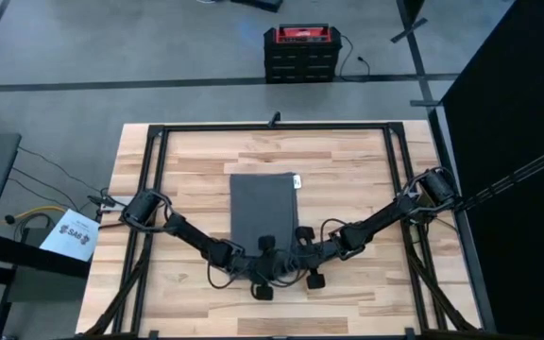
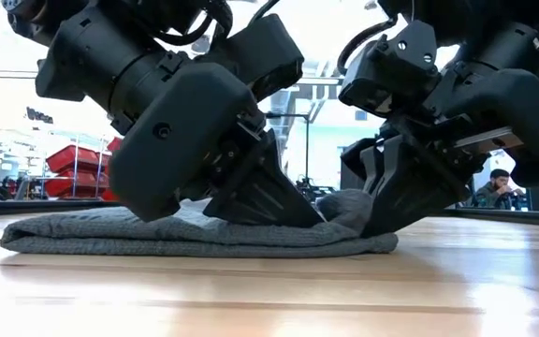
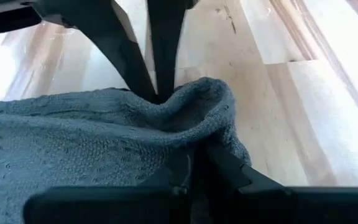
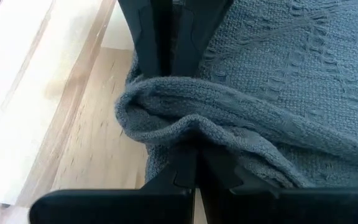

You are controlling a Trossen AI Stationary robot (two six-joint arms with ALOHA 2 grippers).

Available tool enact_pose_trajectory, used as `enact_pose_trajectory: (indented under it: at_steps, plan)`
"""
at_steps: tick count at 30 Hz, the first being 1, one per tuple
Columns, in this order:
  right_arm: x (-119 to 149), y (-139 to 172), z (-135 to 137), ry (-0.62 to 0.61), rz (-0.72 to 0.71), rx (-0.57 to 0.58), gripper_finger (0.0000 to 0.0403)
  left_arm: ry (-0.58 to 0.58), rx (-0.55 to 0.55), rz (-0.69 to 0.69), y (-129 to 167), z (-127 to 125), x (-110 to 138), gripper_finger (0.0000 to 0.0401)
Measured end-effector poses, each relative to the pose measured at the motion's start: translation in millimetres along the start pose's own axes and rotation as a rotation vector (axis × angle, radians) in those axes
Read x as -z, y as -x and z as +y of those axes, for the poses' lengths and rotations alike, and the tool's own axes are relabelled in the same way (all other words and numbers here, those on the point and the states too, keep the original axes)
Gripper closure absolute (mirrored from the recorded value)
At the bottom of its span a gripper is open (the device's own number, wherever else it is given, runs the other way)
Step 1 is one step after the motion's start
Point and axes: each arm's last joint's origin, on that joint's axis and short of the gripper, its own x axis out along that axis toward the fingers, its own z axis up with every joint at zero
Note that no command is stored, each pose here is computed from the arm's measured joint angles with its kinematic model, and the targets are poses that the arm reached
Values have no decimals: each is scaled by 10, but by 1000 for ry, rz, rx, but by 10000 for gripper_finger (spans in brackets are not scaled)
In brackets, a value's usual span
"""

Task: Roll towel
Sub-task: Fold the gray towel

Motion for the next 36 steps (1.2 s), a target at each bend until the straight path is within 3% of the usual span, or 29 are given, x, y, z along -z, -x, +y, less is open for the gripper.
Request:
enact_pose_trajectory:
  at_steps: [8,15,20,23,28,32,36]
  plan:
    - [-62,286,77,53,10,-26,403,-40,-20,-36,34,51,-121,386]
    - [-25,434,79,19,91,-6,403,-71,-20,-50,33,42,-183,386]
    - [-66,542,91,49,54,66,403,-62,-22,-49,33,43,-181,386]
    - [-182,606,76,96,-53,132,403,-56,-21,-51,34,42,-184,386]
    - [-330,482,35,142,-203,131,403,-50,-4,-53,31,37,-185,386]
    - [-183,237,9,126,-115,101,403,-50,-5,-30,33,32,-160,386]
    - [-93,236,70,92,-47,94,403,-52,-10,5,36,29,-122,386]
